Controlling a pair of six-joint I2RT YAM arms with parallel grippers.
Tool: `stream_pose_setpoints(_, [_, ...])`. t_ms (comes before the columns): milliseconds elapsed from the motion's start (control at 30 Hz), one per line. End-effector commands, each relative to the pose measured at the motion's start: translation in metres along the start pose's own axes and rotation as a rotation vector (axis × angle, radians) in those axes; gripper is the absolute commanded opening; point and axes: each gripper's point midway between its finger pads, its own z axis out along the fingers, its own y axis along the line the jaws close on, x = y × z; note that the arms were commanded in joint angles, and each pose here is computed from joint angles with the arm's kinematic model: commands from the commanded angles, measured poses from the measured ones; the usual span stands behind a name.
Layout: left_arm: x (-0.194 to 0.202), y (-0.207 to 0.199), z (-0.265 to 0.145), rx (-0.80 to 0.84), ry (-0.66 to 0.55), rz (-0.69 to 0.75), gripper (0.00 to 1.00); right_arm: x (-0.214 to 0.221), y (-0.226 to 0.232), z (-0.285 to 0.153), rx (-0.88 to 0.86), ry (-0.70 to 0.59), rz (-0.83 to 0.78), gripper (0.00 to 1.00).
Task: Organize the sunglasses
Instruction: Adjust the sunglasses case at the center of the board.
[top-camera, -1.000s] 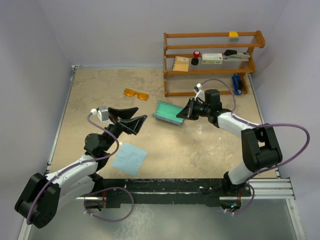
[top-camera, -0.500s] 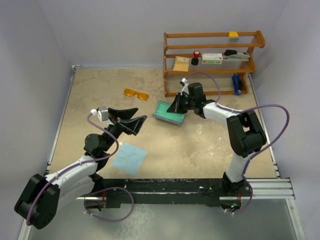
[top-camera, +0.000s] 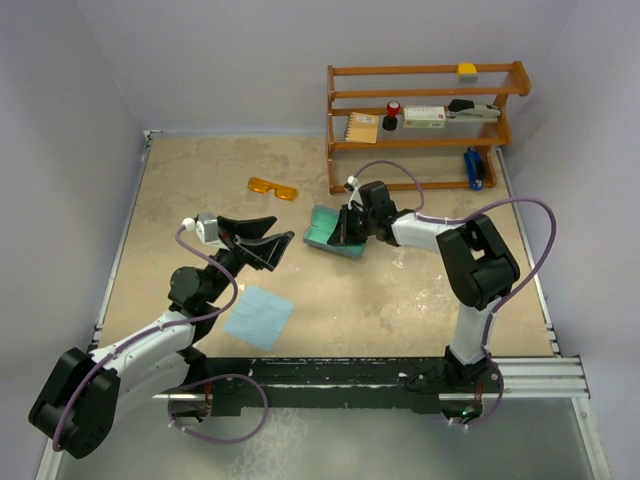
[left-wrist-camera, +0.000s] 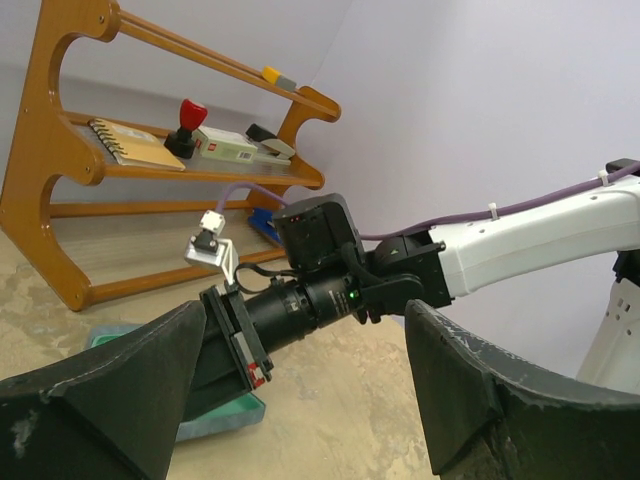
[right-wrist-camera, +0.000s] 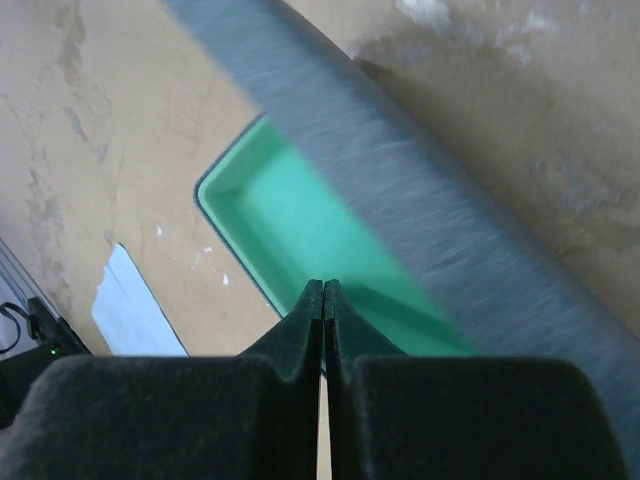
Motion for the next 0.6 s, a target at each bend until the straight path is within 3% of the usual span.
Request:
stream_pose_setpoints(0, [-0.012, -0.005, 0.003, 0.022, -0.037, 0.018, 0.77, 0.004, 0.006, -0.008, -0.003, -0.022, -0.036, 0.00])
stream_pose_setpoints(567, [-0.010, -0.006, 0.002, 0.030, -0.036, 0.002, 0.77, 0.031, 0.007, -0.025, 0.063, -0.033, -0.143, 0.00])
